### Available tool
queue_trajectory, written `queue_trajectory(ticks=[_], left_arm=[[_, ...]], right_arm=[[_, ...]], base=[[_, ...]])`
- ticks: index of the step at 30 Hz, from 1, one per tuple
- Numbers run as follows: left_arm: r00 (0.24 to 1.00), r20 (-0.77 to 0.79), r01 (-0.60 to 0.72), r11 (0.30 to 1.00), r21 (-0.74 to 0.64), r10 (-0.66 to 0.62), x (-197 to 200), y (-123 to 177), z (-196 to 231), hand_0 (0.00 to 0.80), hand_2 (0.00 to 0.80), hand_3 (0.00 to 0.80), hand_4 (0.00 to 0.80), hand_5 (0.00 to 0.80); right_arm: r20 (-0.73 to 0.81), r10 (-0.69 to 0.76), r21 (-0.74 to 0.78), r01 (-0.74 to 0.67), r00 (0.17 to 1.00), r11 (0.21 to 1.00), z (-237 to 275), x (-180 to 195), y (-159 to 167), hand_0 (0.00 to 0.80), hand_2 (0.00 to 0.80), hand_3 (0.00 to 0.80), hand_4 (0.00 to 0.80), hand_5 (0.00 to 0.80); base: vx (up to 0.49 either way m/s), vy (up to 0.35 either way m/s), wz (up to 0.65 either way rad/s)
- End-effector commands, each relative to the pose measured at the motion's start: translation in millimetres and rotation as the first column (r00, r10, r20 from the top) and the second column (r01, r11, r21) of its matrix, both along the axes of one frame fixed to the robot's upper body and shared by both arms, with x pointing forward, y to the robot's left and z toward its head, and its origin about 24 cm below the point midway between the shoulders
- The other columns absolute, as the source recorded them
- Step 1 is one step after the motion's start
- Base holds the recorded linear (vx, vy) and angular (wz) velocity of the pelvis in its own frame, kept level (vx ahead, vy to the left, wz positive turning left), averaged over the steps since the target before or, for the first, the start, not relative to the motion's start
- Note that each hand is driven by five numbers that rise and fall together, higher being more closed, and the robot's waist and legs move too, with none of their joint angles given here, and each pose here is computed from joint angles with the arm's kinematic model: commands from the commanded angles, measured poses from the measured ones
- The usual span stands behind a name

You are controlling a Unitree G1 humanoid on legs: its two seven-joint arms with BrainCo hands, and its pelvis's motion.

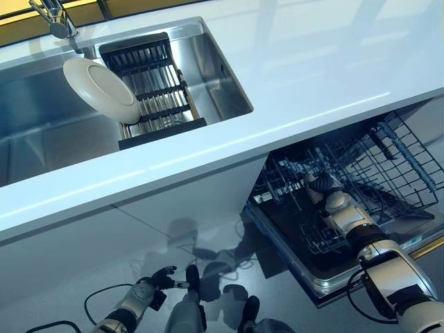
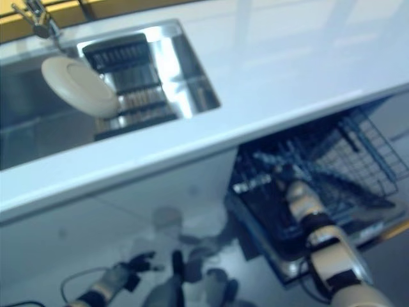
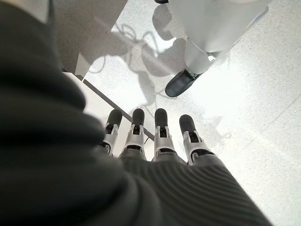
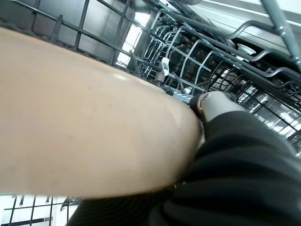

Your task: Take plates into dishwasher

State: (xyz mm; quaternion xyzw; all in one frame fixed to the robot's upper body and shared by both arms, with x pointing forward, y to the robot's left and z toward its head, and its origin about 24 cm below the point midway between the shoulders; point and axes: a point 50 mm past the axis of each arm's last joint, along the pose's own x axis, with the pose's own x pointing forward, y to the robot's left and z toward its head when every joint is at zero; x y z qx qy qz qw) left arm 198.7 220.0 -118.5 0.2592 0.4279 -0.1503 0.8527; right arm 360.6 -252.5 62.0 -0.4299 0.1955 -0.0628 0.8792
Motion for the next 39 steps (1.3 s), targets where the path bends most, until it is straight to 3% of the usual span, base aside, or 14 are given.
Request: queue_trajectory(ticks=[1,17,18,19,21,22,23,25,39], left_arm=[[0.997,0.043,0.071,0.997,0.016,-0.071,20.5,-6.8,9.8,0.000,0.000,0.000,0.000,0.000],[0.996,0.050,0.076,0.997,0.017,-0.076,23.8,-7.7,11.4,0.000,0.000,0.000,0.000,0.000],[0.996,0.051,0.076,0.997,0.017,-0.076,23.9,-8.2,11.4,0.000,0.000,0.000,0.000,0.000],[0.996,0.051,0.075,0.997,0.017,-0.076,23.6,-8.5,11.1,0.000,0.000,0.000,0.000,0.000],[0.996,0.053,0.073,0.997,0.017,-0.074,24.0,-8.7,11.2,0.000,0.000,0.000,0.000,0.000],[0.996,0.053,0.072,0.997,0.017,-0.073,24.0,-8.7,11.2,0.000,0.000,0.000,0.000,0.000],[0.996,0.053,0.071,0.997,0.017,-0.072,23.6,-8.9,10.9,0.000,0.000,0.000,0.000,0.000],[0.996,0.053,0.069,0.997,0.017,-0.070,23.8,-8.5,11.0,0.000,0.000,0.000,0.000,0.000],[0.997,0.051,0.053,0.999,0.015,-0.053,21.9,-7.5,9.8,0.000,0.000,0.000,0.000,0.000]], right_arm=[[-0.088,0.020,0.027,-0.017,0.996,0.999,-13.8,-1.7,7.0,0.800,0.800,0.800,0.800,0.800],[-0.110,0.024,0.030,-0.021,0.994,0.999,-23.3,-6.2,9.6,0.800,0.800,0.800,0.800,0.800],[-0.107,0.026,0.030,-0.023,0.994,0.999,-23.3,-6.2,10.4,0.671,0.671,0.671,0.671,0.671],[-0.104,0.026,0.030,-0.023,0.994,0.999,-23.2,-6.1,10.5,0.621,0.621,0.621,0.621,0.621],[-0.099,0.028,0.030,-0.025,0.995,0.999,-22.8,-6.1,10.4,0.433,0.433,0.433,0.433,0.433],[-0.095,0.027,0.028,-0.024,0.995,0.999,-22.0,-5.9,10.9,0.223,0.223,0.223,0.223,0.223],[-0.093,0.028,0.028,-0.025,0.995,0.999,-21.6,-5.8,11.2,0.119,0.119,0.119,0.119,0.119],[-0.089,0.029,0.026,-0.027,0.996,0.999,-21.6,-6.0,12.2,0.000,0.000,0.000,0.000,0.000],[-0.028,0.027,0.001,-0.027,0.999,1.000,-12.1,-4.4,12.5,0.000,0.000,0.000,0.000,0.000]], base=[[0.000,0.000,0.00],[0.000,0.000,0.00],[0.000,0.000,0.00],[0.000,0.000,0.00],[0.000,0.000,0.00],[0.000,0.000,0.00],[0.000,0.000,0.00],[0.000,0.000,0.00],[0.000,0.000,0.00]])
